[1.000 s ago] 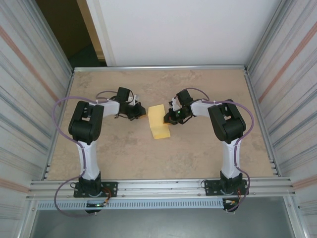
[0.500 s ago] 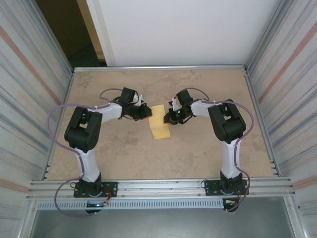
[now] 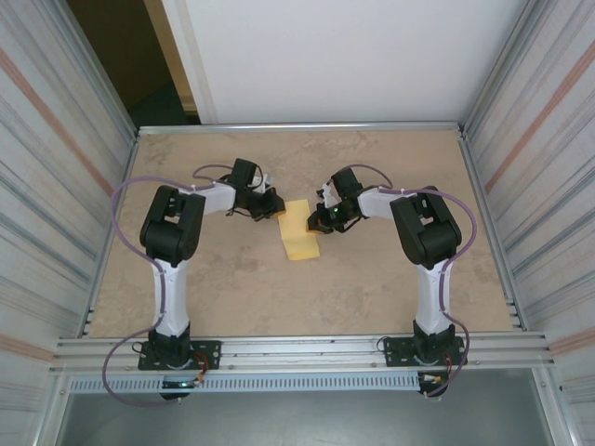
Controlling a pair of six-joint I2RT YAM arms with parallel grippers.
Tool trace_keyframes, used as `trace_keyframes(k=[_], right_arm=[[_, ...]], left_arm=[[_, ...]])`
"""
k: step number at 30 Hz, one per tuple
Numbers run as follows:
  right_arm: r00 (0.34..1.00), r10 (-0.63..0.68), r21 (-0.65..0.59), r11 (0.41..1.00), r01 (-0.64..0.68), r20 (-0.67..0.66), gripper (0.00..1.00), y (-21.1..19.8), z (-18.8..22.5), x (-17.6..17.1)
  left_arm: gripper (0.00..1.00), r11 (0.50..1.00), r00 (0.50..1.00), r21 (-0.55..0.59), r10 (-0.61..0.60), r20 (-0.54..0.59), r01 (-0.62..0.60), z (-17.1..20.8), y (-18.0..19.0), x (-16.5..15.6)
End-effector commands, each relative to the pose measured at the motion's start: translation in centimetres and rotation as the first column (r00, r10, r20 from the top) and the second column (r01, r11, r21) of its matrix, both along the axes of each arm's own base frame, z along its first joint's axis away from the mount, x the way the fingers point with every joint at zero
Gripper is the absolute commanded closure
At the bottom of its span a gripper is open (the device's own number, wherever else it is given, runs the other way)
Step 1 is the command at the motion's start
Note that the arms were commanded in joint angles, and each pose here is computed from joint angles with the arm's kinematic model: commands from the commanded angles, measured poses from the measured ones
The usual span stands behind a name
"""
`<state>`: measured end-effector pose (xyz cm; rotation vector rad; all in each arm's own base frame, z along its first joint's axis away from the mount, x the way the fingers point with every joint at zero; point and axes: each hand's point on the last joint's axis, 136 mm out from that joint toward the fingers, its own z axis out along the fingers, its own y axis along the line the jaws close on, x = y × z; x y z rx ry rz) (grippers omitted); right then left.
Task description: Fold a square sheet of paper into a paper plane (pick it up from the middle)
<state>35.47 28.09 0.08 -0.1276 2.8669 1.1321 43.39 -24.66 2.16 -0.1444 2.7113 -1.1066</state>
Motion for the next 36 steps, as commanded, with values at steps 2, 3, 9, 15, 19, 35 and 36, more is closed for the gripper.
trace_keyframes(k=[2,3,9,15,19,35,36], right_arm=[[0.946,-0.105,-0.519,0.852,-0.073,-0.305,1.0,-11.0,-12.3,-9.6],[0.947,-0.106,-0.52,0.851,-0.071,-0.303,1.0,-11.0,-12.3,-9.5],[0.95,-0.108,-0.519,0.853,-0.064,-0.295,1.0,-10.9,-12.1,-9.3],[0.949,-0.113,-0.511,0.858,-0.057,-0.295,1.0,-10.7,-12.1,-9.3],[0.948,-0.113,-0.509,0.859,-0.057,-0.298,1.0,-10.6,-12.1,-9.5],[0.946,-0.122,-0.512,0.858,-0.051,-0.299,1.0,-10.9,-12.3,-9.5],[0.946,-0.121,-0.511,0.858,-0.053,-0.3,1.0,-10.9,-12.3,-9.6]], left_arm=[[0.89,0.986,0.993,0.135,0.102,-0.058,-0.094,-3.0,4.4,1.6],[0.88,0.986,0.993,0.141,0.102,-0.059,-0.093,-2.9,4.6,2.0],[0.87,0.986,0.994,0.132,0.107,-0.02,-0.103,-0.4,5.3,3.4],[0.86,0.996,0.994,0.04,0.074,0.084,-0.077,6.7,2.9,1.0],[0.86,1.0,0.998,-0.005,0.018,0.063,-0.018,7.5,-0.3,-2.9],[0.9,0.996,0.985,-0.005,-0.089,-0.148,0.089,1.0,-5.0,-10.8],[0.9,0.996,0.983,0.007,-0.09,-0.159,0.092,0.5,-4.7,-11.1]])
